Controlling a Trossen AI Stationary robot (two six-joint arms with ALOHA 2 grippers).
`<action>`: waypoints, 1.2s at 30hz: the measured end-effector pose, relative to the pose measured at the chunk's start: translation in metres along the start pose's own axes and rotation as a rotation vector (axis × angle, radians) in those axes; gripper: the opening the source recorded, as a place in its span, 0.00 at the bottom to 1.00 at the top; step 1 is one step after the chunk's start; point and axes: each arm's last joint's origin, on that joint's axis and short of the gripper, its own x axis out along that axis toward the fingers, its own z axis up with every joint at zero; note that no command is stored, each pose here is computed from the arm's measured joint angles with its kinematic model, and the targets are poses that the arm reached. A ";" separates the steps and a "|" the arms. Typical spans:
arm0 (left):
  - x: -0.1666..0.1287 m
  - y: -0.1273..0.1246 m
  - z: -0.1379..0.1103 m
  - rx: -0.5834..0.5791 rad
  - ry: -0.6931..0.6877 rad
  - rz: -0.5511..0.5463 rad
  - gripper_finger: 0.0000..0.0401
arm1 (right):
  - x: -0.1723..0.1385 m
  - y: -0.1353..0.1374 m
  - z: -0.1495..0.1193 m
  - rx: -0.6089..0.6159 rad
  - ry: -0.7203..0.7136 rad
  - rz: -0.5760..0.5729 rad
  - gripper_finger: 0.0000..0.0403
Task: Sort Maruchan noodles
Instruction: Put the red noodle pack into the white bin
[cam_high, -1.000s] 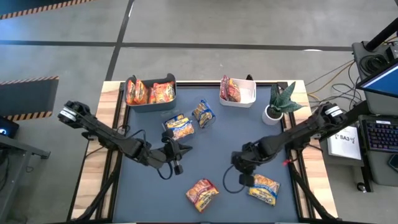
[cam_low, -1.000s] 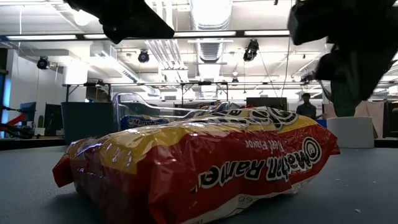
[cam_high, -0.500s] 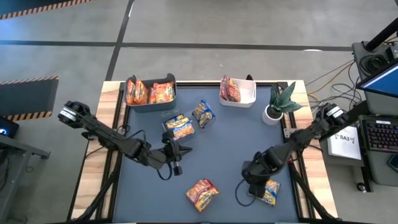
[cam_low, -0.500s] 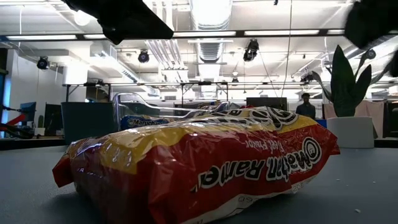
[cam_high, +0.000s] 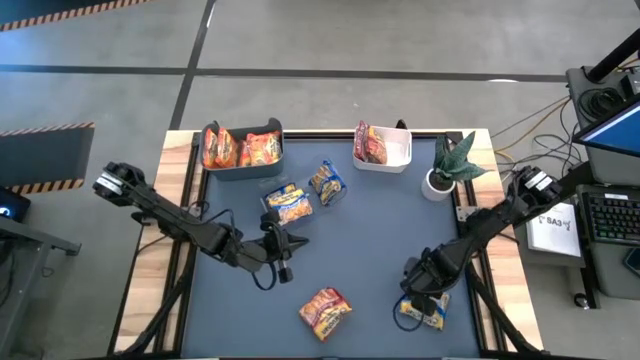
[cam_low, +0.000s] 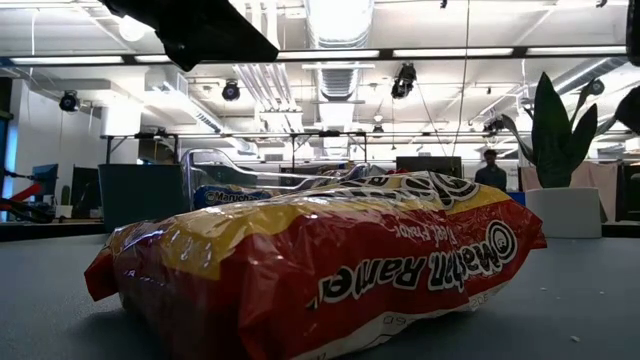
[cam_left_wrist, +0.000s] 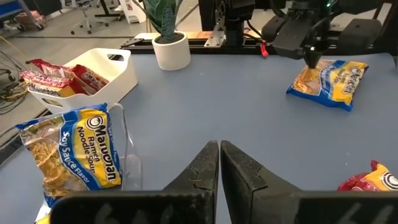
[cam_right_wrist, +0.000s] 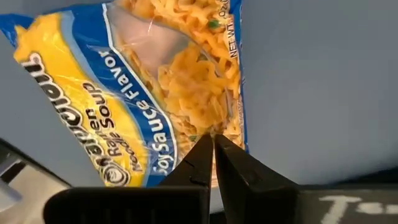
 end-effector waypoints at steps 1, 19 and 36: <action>0.000 0.000 0.000 0.002 0.000 0.000 0.00 | 0.000 0.000 0.001 -0.004 -0.019 -0.004 0.02; 0.000 0.001 0.002 0.021 -0.016 0.006 0.00 | -0.103 0.045 0.023 -0.247 -0.839 0.095 0.02; -0.016 -0.030 -0.017 -0.052 0.175 -0.530 0.00 | -0.098 0.070 0.063 -0.184 -0.843 0.325 0.03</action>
